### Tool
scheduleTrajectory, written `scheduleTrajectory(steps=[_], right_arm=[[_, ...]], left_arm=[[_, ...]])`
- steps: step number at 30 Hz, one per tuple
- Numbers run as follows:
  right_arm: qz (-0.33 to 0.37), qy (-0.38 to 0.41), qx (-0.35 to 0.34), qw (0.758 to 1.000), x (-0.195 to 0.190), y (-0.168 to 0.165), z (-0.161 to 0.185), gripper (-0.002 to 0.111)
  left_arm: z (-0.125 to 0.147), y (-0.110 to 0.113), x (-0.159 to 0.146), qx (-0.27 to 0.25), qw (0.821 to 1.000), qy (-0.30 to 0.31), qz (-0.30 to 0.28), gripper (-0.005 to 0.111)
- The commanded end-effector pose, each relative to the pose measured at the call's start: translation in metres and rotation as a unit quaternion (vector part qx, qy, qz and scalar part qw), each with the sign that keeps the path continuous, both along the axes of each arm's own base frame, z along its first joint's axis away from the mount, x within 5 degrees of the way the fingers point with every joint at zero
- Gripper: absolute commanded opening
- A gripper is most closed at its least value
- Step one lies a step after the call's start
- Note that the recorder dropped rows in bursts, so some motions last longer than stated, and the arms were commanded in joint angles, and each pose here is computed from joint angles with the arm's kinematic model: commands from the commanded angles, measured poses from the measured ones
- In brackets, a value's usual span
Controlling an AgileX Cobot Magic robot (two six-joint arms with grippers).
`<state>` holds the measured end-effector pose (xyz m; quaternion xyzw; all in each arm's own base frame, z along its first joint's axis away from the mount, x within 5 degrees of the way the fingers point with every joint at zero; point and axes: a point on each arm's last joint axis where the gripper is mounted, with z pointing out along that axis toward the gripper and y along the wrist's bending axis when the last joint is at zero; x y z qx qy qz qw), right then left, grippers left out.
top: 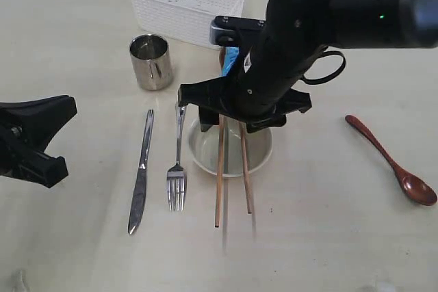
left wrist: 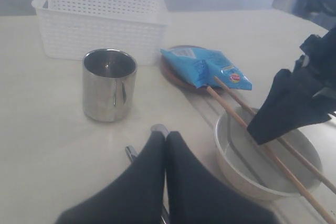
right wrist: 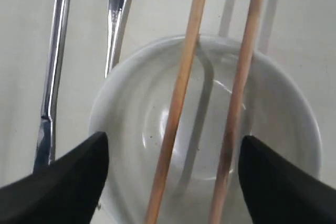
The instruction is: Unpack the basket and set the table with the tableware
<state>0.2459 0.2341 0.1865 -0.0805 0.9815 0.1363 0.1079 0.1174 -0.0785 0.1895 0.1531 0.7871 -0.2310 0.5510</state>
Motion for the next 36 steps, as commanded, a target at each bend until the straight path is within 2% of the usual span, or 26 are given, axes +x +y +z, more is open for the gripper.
scheduleTrajectory(steps=[1, 6, 13, 15, 27, 36], right_arm=[[0.004, 0.012, -0.016, 1.000, 0.006, 0.005, -0.013, 0.066], [-0.004, 0.026, -0.025, 0.999, 0.008, 0.007, -0.024, 0.060], [-0.038, 0.034, -0.018, 0.999, 0.008, 0.007, -0.025, 0.030], [-0.046, 0.036, -0.016, 0.998, 0.008, 0.007, -0.025, 0.027], [-0.109, 0.047, 0.001, 0.993, 0.009, 0.008, -0.024, 0.027], [-0.109, 0.049, -0.001, 0.993, 0.009, 0.008, -0.024, 0.027]], left_arm=[[-0.001, 0.001, -0.001, -0.001, 1.000, 0.001, -0.001, 0.000], [-0.001, 0.001, -0.001, 0.000, 1.000, 0.001, -0.001, 0.000], [-0.001, 0.001, -0.001, 0.000, 1.000, 0.001, -0.001, 0.000], [-0.001, 0.001, -0.001, 0.000, 1.000, 0.001, -0.001, 0.000], [-0.001, 0.001, -0.001, 0.000, 1.000, 0.001, -0.001, 0.000], [-0.001, 0.001, -0.001, 0.000, 1.000, 0.001, -0.001, 0.000]])
